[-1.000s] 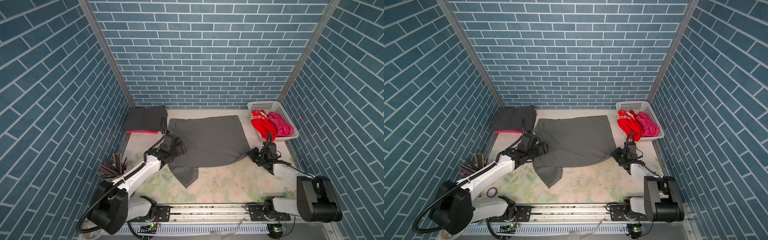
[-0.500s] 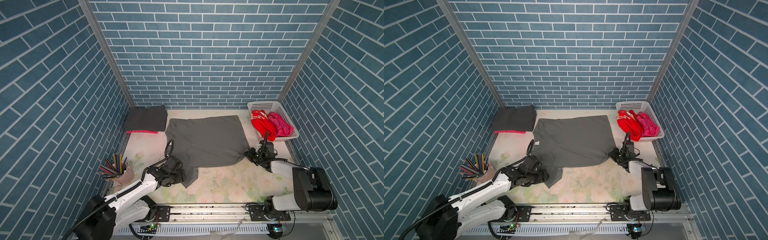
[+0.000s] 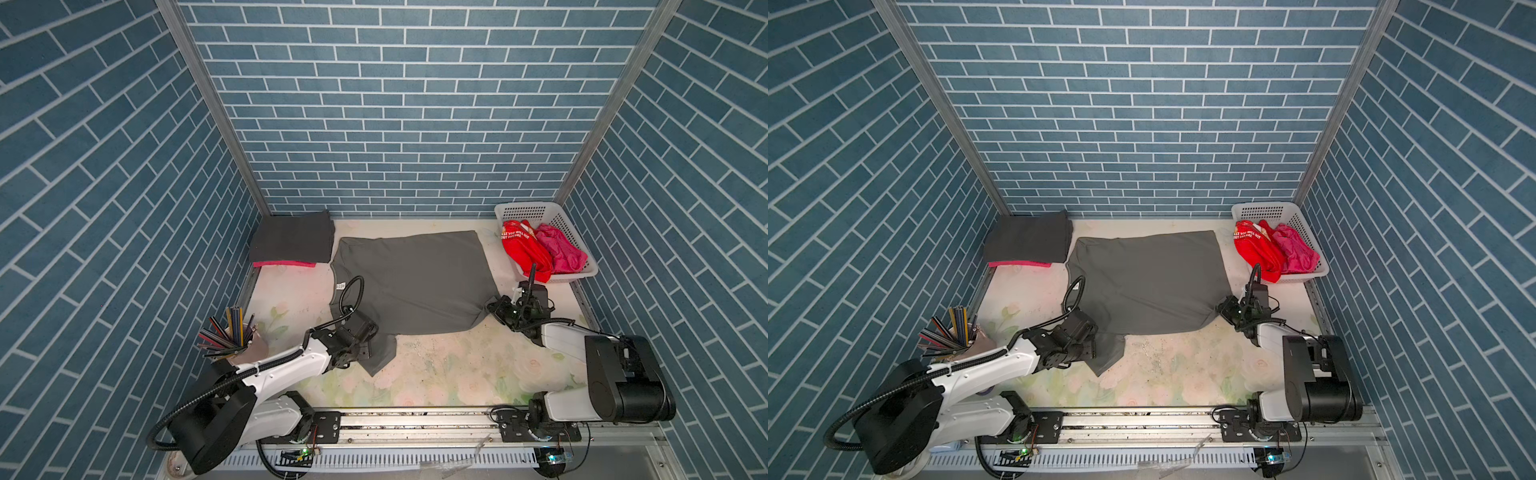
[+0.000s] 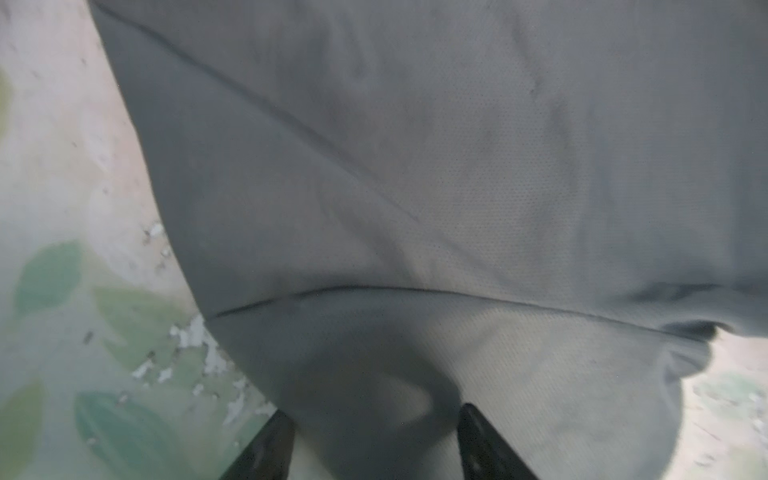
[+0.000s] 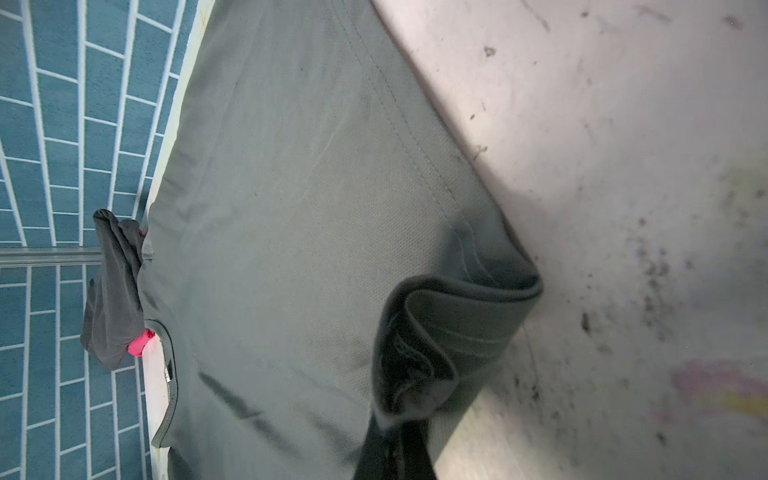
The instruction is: Fold and stack the t-shirts
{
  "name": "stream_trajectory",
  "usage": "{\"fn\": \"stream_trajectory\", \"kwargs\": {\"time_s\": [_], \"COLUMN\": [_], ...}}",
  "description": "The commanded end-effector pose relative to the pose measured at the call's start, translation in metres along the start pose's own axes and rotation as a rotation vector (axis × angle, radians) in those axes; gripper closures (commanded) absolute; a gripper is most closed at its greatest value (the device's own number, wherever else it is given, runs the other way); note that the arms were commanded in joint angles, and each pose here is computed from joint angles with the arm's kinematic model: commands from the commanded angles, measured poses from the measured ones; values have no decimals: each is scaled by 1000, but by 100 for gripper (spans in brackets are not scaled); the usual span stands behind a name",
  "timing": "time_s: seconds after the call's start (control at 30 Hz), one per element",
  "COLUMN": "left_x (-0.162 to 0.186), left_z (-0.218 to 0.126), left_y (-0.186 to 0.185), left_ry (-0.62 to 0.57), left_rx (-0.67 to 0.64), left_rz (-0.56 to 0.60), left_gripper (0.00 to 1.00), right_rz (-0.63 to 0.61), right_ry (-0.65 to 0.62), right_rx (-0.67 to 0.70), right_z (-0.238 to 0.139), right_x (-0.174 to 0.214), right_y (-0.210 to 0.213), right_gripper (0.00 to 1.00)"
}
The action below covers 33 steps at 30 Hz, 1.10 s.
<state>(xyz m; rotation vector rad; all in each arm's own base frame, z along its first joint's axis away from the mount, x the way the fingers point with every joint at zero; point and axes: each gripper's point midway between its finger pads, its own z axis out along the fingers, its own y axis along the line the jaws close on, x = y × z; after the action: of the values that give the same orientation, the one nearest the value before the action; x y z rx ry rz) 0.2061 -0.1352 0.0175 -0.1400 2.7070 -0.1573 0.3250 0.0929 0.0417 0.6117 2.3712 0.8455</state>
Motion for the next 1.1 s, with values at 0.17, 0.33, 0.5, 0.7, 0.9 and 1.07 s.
{"fn": "stream_trajectory", "kwargs": {"time_s": [0.17,0.33,0.5,0.7,0.9,1.07], "left_x": [28,26,12,-40,-107,-158], "left_z": [13,18,14,-28,-83,-123], "left_y": [23,20,10,-27,-41,-34], "left_ry": [53,48,1,-169,-313,-398], "left_rx": [-118,-136,-128,-2,124,170], "left_rz": [117,160,194,157,66,25], "left_gripper": [66,78,100,100,100,100], "right_rz": [-42,-42,-54,-89,-149,-228], "right_ry": [-5,-1,4,7,-17,-86], "right_rx": [-16,-18,-18,-36,-71,-94], "right_z": [0,1,0,-4,-16,-40], "right_x": [-2,-3,-3,-5,-16,-39], "right_y": [6,6,8,16,36,65], "right_gripper": [100,100,100,100,100,100]}}
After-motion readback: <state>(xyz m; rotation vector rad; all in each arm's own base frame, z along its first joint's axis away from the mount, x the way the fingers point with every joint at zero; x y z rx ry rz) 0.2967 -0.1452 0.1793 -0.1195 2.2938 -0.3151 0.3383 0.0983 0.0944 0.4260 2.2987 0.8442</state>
